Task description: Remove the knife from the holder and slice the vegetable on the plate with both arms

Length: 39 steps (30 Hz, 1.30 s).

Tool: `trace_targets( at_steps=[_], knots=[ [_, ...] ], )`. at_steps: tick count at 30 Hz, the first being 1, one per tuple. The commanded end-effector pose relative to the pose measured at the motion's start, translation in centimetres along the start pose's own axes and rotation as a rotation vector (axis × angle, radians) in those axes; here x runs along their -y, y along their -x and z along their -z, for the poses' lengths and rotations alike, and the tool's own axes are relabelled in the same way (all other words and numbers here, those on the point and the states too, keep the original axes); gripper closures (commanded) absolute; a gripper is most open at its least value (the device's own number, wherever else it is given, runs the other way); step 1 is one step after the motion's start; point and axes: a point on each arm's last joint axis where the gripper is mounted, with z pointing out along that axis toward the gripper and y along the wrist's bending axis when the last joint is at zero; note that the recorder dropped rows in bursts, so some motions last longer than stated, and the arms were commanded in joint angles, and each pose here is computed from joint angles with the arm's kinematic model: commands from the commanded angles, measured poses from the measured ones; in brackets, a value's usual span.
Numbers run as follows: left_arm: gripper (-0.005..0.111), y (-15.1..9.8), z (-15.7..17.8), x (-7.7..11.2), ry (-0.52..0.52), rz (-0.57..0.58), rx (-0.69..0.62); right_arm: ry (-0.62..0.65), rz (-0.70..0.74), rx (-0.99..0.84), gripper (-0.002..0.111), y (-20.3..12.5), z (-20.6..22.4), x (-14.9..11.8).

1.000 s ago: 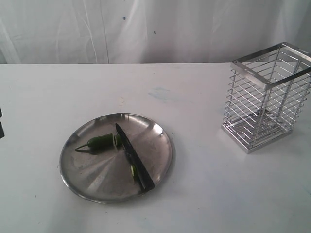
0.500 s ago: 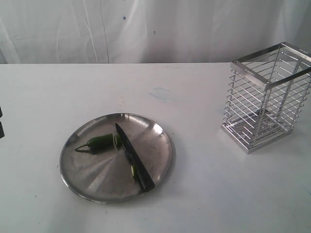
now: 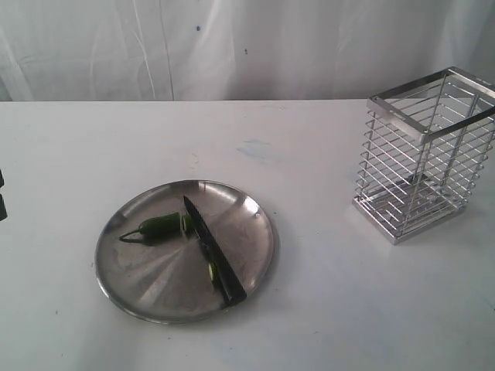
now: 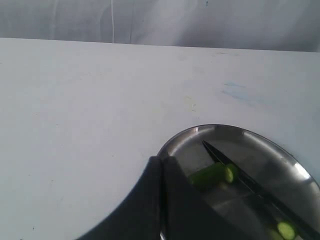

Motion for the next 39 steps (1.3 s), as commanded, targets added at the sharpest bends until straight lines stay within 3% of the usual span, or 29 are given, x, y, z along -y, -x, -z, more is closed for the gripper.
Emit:
trace_targets(
  at_steps=[1, 15, 19, 20, 23, 24, 28, 32, 33, 36, 39],
  knots=[
    [0.107, -0.1, 0.1, 0.0, -0.001, -0.008, 0.001, -0.001, 0.009, 0.002, 0.108, 0.0, 0.0, 0.0],
    [0.107, -0.1, 0.5, 0.0, -0.001, -0.014, 0.015, -0.001, 0.009, 0.002, 0.108, 0.0, 0.0, 0.0],
    [0.107, -2.7, 2.1, -0.1, -0.012, -0.014, 0.042, -0.001, 0.009, 0.002, 0.108, 0.0, 0.0, 0.0],
    [0.107, -3.2, 2.5, -0.2, -0.01, -0.054, 0.069, -0.001, 0.009, 0.002, 0.108, 0.0, 0.0, 0.0],
    [0.106, -2.2, 4.9, -0.5, 0.094, -0.409, 0.326, -0.001, 0.009, 0.002, 0.108, 0.0, 0.0, 0.0],
    [0.103, -2.1, 5.6, -0.6, 0.129, -0.427, 0.361, -0.001, 0.009, 0.002, 0.108, 0.0, 0.0, 0.0],
    [0.088, -5.8, 6.7, -1.3, 0.152, -0.422, 0.187, -0.001, 0.004, 0.002, 0.108, 0.0, 0.0, 0.0],
    [0.075, -9.6, 6.6, -2.3, 0.191, -0.347, 0.126, -0.001, 0.001, 0.002, 0.108, 0.0, 0.0, 0.0],
    [0.071, -9.4, 6.9, -2.3, 0.206, -0.326, 0.166, -0.001, 0.001, 0.002, 0.108, 0.0, 0.0, 0.0],
    [0.059, -11.2, 7.0, -3.0, 0.251, -0.259, -0.019, -0.001, 0.002, 0.004, 0.108, 0.0, 0.0, 0.0],
    [0.053, -11.5, 7.1, -3.1, 0.259, -0.298, -0.066, -0.001, 0.002, 0.004, 0.108, 0.0, 0.0, 0.0]
  ],
)
